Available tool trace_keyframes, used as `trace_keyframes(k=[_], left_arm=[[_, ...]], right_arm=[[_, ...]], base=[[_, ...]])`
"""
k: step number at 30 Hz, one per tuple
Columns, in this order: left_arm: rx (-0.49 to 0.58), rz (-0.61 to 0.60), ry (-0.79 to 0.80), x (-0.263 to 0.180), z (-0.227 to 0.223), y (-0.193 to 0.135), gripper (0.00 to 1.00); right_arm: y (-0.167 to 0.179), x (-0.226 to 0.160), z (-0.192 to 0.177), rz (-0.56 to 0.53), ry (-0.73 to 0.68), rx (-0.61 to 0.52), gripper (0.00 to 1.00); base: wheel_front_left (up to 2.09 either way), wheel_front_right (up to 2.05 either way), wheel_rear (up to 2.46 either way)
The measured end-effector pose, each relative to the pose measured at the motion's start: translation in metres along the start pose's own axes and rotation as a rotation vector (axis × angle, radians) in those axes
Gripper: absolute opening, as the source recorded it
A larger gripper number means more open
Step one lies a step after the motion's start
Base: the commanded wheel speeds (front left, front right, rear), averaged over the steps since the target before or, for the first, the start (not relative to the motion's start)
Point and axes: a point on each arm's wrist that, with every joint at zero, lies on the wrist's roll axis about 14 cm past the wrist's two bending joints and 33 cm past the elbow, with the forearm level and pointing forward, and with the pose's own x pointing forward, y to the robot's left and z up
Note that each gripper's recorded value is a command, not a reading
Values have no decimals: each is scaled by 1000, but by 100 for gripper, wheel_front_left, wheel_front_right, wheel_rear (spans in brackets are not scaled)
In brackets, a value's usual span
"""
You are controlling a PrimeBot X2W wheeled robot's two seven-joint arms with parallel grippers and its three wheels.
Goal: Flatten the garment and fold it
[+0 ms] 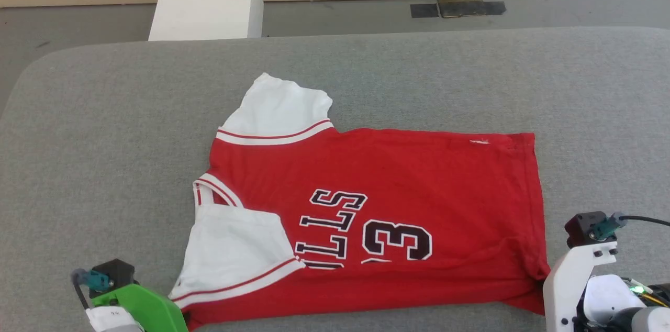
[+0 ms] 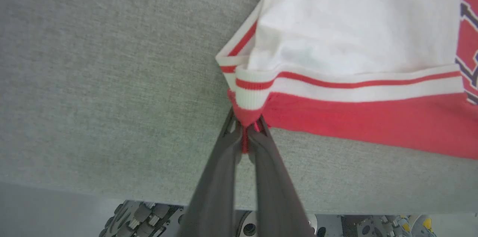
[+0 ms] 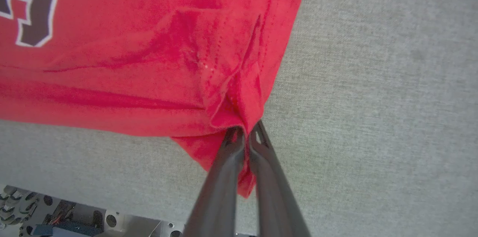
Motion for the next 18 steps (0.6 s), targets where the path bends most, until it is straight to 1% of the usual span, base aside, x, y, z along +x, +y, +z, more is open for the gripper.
trace_keyframes(k=[1, 4, 7, 10, 13, 16, 18], left_arm=[[0, 0, -6, 0, 2, 0, 100], [6, -7, -41, -2, 13, -1, 100], [26, -25, -103, -10, 33, -6, 100], [49, -60, -189, -21, 60, -16, 100], [82, -114, -321, -35, 98, -33, 100], [114, -170, -484, -47, 136, -52, 100], [142, -202, -564, -51, 154, -65, 100]], right_arm=[[0, 0, 0, 0, -6, 0, 100], [0, -3, 2, 0, -29, 7, 100], [-2, -12, 17, 6, -103, 31, 100], [-13, -29, 49, -17, -250, 66, 100], [-27, -51, 84, -52, -413, 101, 100], [-38, -67, 111, -78, -538, 126, 100], [-42, -72, 122, -90, -588, 125, 100]], base=[[0, 0, 0], [0, 0, 0], [0, 0, 0], [0, 0, 0], [0, 0, 0], [0, 0, 0], [0, 0, 0]])
